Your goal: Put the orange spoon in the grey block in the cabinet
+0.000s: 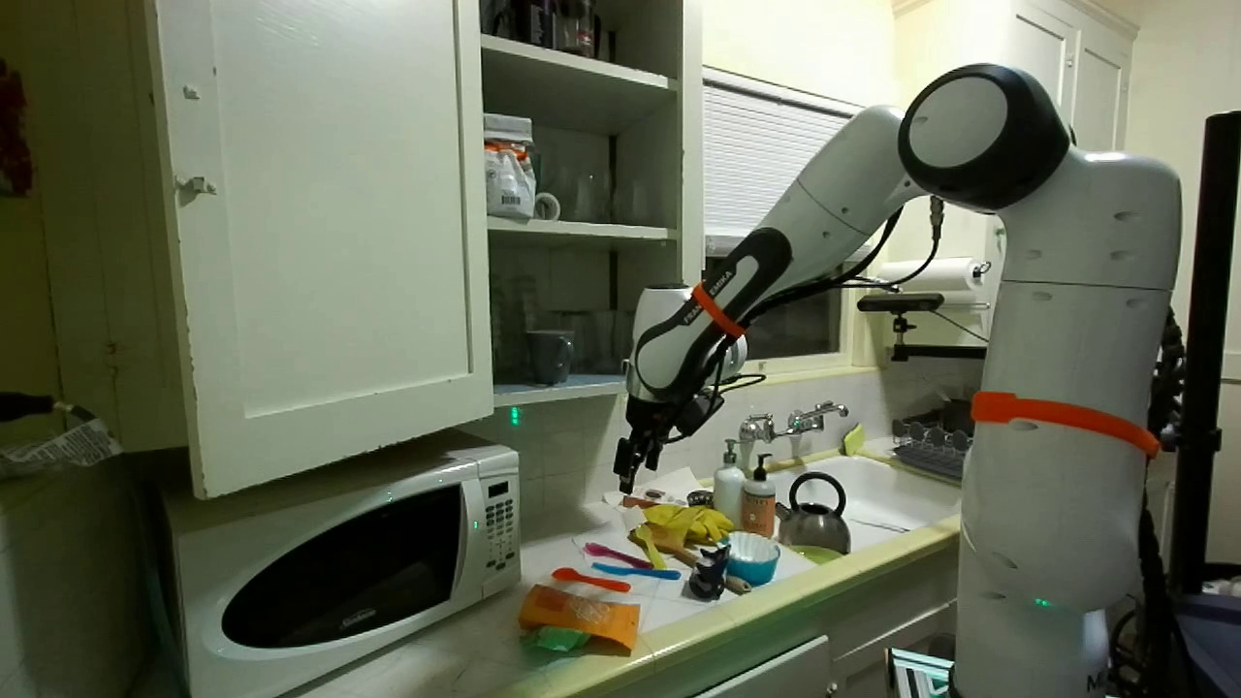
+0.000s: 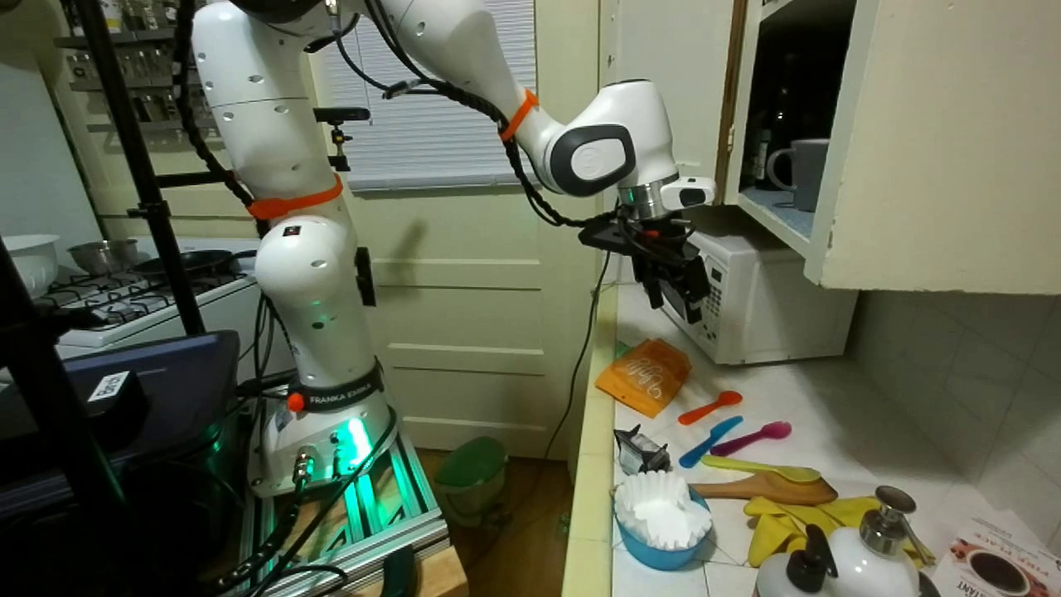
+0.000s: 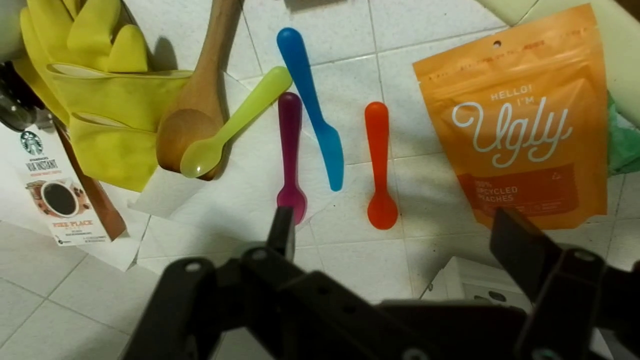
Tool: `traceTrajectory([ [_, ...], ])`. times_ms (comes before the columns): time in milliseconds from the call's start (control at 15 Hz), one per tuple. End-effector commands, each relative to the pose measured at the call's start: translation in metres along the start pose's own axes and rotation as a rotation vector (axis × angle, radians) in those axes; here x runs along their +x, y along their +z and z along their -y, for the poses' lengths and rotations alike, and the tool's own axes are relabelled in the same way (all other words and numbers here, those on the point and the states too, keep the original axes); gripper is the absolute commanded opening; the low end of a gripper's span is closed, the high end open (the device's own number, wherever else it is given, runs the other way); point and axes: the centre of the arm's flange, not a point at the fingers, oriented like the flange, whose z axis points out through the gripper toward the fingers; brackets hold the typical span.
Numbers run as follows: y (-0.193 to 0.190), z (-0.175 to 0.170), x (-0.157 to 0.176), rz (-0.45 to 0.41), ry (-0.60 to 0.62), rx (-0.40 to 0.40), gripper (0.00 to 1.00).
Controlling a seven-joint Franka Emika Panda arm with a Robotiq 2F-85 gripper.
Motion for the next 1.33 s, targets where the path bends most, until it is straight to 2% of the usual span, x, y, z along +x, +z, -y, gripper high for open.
traceTrajectory([
  [0, 0.0, 0.0, 0.0, 0.0, 0.0, 0.0, 1.0],
  [133, 0.0, 0.0, 0.0, 0.0, 0.0, 0.0, 1.0],
  [267, 0.012, 0.003, 0.001, -0.053, 0.099, 0.067, 1.0],
  [467, 0.035, 0.009, -0.005, -0.123, 0.245, 0.125, 1.0],
  [600, 0.05, 0.009, -0.008, -0.184, 0.316, 0.128, 1.0],
  [733, 0.067, 0.012, -0.013, -0.228, 0.312, 0.116, 1.0],
  [867, 0.086, 0.019, -0.014, -0.225, 0.22, 0.099, 1.0],
  [1133, 0.116, 0.031, -0.012, -0.139, -0.022, 0.117, 1.0],
  [1200, 0.123, 0.029, -0.01, -0.123, -0.06, 0.113, 1.0],
  [1267, 0.128, 0.026, -0.005, -0.078, -0.041, 0.095, 1.0],
])
